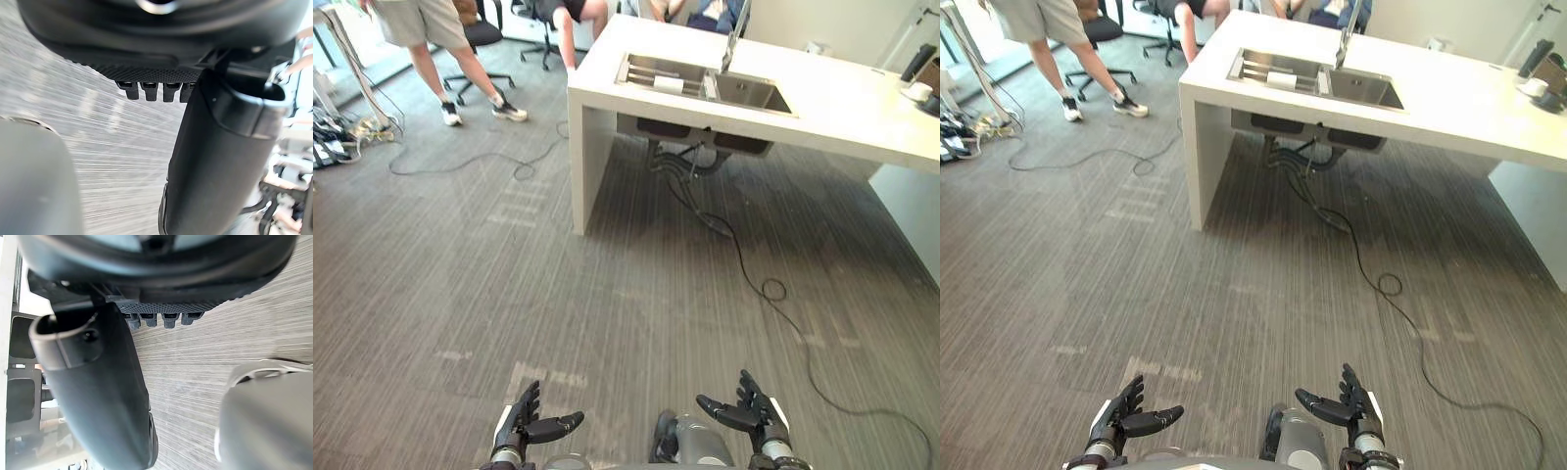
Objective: Walk over to the sink, pick up the cup, carry it to the dishwasher, place the cup inside the dishwasher, then close the dishwasher door
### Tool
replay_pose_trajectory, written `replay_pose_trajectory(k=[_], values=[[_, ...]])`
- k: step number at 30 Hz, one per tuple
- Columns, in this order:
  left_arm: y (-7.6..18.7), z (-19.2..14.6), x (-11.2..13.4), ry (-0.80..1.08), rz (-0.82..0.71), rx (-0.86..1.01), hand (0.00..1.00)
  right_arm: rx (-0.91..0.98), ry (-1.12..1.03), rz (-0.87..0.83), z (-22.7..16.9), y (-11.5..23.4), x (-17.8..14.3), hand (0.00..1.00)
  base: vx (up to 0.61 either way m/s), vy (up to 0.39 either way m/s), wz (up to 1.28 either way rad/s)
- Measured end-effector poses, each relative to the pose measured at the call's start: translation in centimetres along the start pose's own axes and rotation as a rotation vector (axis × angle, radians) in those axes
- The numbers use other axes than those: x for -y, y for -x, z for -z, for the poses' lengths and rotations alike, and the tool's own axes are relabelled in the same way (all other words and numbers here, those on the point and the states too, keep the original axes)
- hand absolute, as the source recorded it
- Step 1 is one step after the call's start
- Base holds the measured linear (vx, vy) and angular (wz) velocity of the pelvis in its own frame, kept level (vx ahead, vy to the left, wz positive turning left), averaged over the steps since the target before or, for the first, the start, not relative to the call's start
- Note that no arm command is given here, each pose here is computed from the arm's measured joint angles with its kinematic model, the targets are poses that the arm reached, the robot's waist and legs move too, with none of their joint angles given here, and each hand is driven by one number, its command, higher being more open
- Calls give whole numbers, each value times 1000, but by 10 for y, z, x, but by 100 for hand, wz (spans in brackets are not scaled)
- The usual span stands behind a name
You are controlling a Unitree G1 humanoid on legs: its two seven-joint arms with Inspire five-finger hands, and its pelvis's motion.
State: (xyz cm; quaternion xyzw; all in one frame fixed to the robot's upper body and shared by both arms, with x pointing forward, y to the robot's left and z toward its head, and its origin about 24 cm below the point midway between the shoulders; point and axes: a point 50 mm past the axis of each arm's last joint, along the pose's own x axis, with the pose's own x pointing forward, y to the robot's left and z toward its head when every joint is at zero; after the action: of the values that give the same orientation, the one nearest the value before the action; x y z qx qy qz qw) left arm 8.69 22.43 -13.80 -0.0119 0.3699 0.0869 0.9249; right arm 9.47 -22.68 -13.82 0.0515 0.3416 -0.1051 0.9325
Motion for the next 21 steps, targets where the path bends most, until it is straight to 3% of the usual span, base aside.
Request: replay_pose_trajectory(k=[3,7,15,21], values=[[1,5,17,34,38,-10,100,-2,29,14,-5,-1,12,100,392,-350,8],[-1,-5,19,42,56,40,100,9,49,38,-12,-1,20,100,395,-215,-2],[-12,-40,53,55,151,166,100,136,37,52,-53,-18,18,100,367,-11,-47],[-12,-41,34,41,101,138,100,-13,47,-12,-19,-9,3,100,489,211,-30]])
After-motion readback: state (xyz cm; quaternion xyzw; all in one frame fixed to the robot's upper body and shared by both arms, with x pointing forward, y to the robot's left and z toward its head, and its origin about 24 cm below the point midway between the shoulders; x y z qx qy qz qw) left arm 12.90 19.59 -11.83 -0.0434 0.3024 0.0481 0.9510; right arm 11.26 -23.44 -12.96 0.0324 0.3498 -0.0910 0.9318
